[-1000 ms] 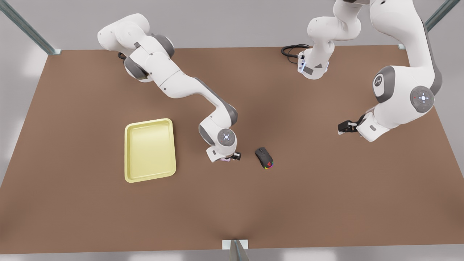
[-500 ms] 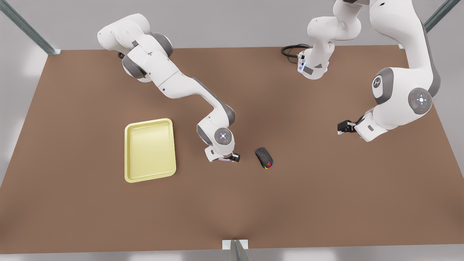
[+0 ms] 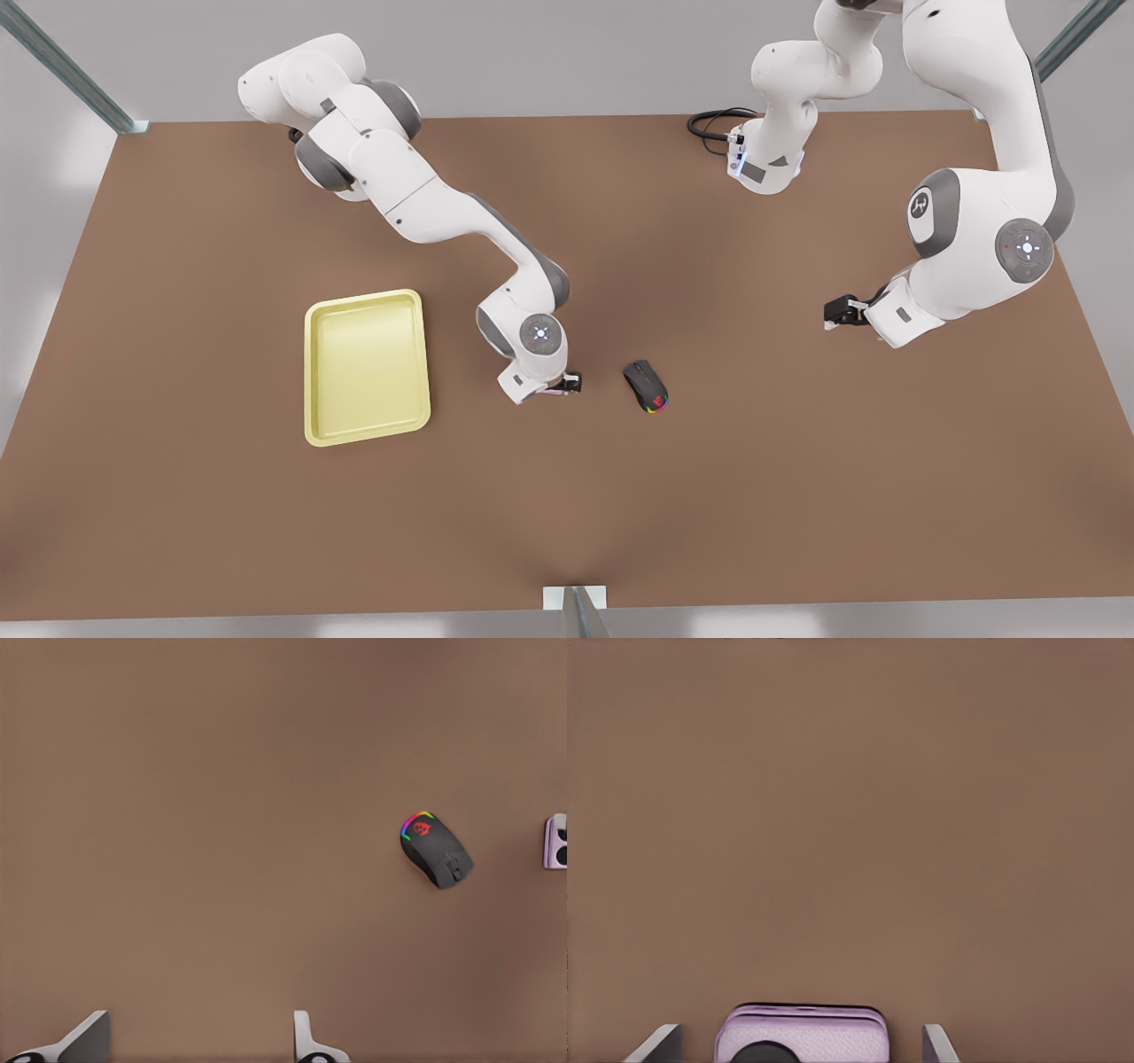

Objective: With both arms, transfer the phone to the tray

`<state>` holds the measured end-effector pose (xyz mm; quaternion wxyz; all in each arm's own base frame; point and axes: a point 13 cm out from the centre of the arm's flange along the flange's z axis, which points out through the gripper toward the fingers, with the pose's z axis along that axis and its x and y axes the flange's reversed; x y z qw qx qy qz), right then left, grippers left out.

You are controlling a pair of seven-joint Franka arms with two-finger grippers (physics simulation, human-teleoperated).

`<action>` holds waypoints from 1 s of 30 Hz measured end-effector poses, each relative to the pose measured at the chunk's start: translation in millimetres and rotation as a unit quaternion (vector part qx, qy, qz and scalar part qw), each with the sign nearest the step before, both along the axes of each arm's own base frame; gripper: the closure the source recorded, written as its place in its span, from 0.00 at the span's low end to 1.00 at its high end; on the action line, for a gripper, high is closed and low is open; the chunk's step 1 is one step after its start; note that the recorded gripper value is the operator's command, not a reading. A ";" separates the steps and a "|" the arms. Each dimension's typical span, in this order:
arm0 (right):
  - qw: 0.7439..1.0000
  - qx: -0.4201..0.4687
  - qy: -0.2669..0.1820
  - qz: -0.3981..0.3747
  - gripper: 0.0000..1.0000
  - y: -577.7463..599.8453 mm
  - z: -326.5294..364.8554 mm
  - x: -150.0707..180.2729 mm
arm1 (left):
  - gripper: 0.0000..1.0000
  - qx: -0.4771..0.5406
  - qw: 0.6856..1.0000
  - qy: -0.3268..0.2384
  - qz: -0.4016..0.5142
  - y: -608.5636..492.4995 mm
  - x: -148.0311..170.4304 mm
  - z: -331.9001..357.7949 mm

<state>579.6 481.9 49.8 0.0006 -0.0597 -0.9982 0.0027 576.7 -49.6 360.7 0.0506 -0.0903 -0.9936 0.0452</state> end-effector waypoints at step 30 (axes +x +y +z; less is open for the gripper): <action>0.996 -0.033 0.068 0.052 0.24 -321.1 113.9 11.8 | 0.00 0.003 1.000 0.004 -0.008 3.7 -2.6 -15.2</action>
